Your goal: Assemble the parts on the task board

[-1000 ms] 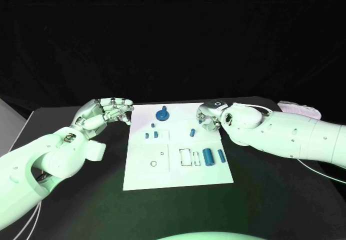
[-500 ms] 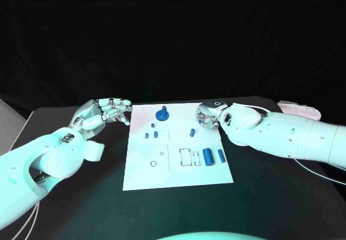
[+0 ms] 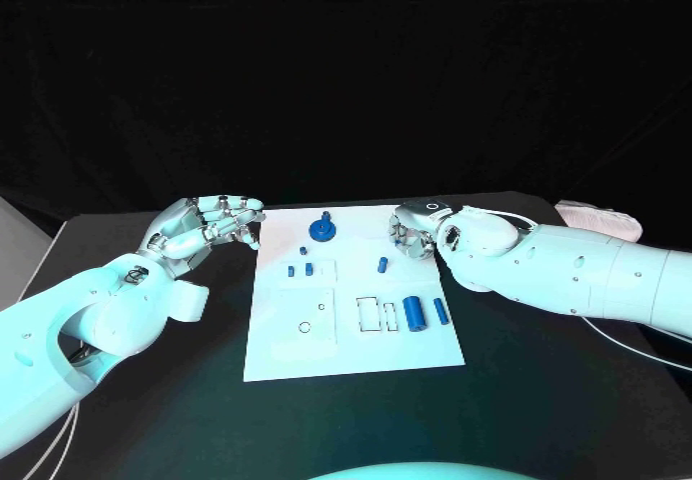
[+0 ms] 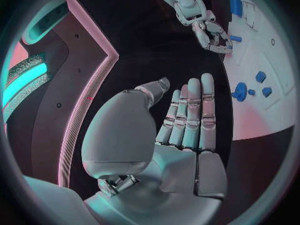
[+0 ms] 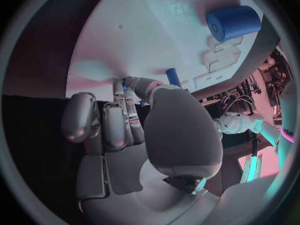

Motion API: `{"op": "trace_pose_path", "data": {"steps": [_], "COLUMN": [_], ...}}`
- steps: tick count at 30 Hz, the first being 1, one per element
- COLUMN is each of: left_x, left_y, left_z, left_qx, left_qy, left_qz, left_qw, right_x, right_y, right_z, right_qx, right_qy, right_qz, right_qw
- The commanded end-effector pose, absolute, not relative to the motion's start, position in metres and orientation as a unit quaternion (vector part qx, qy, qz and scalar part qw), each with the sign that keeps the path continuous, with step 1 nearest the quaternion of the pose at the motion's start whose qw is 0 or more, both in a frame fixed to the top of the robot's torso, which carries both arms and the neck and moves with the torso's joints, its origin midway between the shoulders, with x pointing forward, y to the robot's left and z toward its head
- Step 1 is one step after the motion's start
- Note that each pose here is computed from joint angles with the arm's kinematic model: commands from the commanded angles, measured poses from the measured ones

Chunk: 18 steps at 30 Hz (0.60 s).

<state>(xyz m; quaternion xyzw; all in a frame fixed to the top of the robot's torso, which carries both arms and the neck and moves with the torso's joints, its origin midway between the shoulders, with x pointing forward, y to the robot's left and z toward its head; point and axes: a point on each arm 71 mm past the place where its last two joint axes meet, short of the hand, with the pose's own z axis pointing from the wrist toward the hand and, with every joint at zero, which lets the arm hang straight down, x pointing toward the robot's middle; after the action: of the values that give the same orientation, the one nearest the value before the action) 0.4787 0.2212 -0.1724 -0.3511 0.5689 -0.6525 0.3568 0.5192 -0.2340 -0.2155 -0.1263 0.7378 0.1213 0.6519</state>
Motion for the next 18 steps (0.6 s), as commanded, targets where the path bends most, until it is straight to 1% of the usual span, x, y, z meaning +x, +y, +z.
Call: {"op": "trace_pose_path", "data": {"steps": [1, 9, 18], "left_x": [0.478, 0.477, 0.477], "left_y": [0.219, 0.219, 0.220], "left_z": [-0.172, -0.172, -0.173], "left_qx": [-0.348, -0.349, -0.350], "left_qy": [0.567, 0.567, 0.568], "left_qz": [-0.660, -0.659, -0.658], "left_qw": [0.349, 0.349, 0.349], "right_x": [0.517, 0.516, 0.511], "right_y": [-0.228, -0.227, -0.229], "right_z": [-0.218, -0.215, -0.207], "right_qx": [-0.130, -0.122, -0.111], "right_qy": [0.734, 0.718, 0.699], "right_qz": [0.127, 0.125, 0.137], "right_qw": [0.654, 0.674, 0.693]}}
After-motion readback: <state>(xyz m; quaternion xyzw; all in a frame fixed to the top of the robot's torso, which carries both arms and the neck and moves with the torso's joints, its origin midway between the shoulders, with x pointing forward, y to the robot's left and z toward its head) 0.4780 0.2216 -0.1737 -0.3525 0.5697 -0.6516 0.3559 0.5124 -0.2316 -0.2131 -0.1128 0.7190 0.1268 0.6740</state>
